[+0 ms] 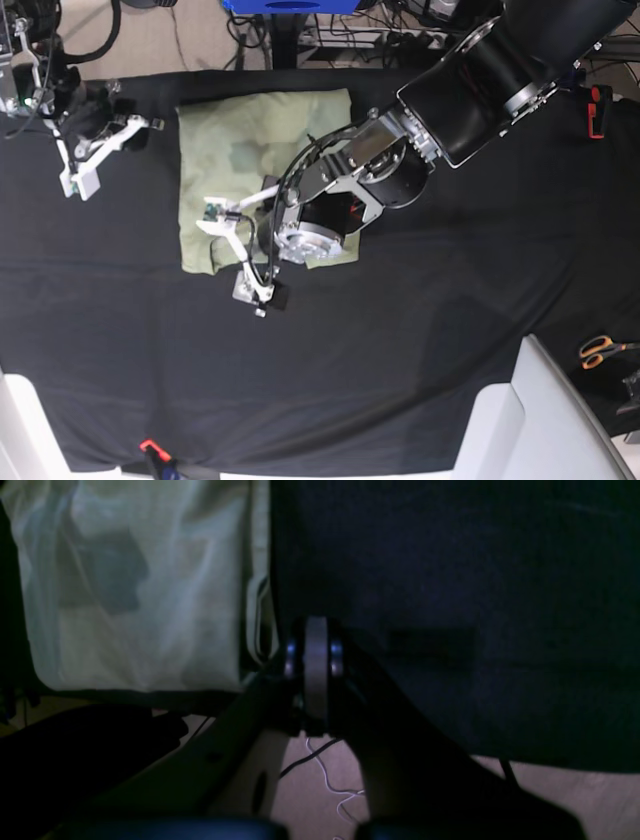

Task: Fold the T-shirt properly
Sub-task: 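Lower the flipped shirt flat and release it with the left gripper, then pat the folded shirt square with both grippers along its collar edge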

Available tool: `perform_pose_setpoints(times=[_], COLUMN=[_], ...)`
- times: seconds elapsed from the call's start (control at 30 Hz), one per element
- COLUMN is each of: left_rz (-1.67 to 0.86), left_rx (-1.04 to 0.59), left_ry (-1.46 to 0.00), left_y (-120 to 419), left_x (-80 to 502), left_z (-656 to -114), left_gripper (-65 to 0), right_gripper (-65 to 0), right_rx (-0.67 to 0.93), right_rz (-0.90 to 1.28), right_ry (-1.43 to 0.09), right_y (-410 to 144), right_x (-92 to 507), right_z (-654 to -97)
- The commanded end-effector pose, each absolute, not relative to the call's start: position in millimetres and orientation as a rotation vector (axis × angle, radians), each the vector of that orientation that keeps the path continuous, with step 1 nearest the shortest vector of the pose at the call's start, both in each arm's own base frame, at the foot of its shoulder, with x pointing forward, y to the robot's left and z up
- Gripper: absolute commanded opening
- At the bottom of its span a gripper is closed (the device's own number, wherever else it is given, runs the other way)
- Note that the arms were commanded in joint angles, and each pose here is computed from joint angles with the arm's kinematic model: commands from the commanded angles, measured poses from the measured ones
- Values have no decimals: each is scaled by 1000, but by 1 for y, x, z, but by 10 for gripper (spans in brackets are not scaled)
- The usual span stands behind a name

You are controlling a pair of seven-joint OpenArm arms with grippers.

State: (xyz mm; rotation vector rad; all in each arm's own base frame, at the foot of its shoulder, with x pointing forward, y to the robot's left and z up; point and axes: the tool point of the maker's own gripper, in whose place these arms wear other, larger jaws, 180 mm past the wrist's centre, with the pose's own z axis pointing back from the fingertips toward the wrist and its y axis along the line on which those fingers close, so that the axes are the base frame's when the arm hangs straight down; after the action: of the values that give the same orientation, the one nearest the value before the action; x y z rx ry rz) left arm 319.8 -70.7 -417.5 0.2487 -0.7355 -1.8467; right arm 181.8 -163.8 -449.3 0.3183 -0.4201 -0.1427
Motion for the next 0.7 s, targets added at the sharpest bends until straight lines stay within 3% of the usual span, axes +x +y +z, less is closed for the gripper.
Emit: perform_pose_setpoints(times=[0.0, 0.07, 0.13, 0.2, 0.27, 0.47, 0.67], left_rz=[-1812, -1718, -1619, -1559, -1502, -1384, -1336], left_rx=[267, 298, 302, 278, 222, 54, -49], left_ry=[-831, -867, -928, -975, -980, -807, -776], left_y=[-82, -74, -69, -65, -60, -38, -29], left_x=[334, 343, 343, 331, 307, 227, 190], left_z=[-389, -369, -346, -332, -335, -391, -410], left_gripper=[-109, -118, -212, -400, -650, -650, -650], right_gripper=[-650, -650, -650, -650, -650, -650, -650], right_rx=[318, 318, 323, 328, 339, 405, 429], right_rz=[-134, -133, -127, -117, -101, 71, 312], right_ry=[-442, -445, -450, -462, -486, -527, -502], right_y=[-167, -167, -165, -162, -157, -118, -64], right_x=[187, 188, 189, 191, 195, 195, 185], right_z=[-444, -443, -442, -438, -429, -407, -416])
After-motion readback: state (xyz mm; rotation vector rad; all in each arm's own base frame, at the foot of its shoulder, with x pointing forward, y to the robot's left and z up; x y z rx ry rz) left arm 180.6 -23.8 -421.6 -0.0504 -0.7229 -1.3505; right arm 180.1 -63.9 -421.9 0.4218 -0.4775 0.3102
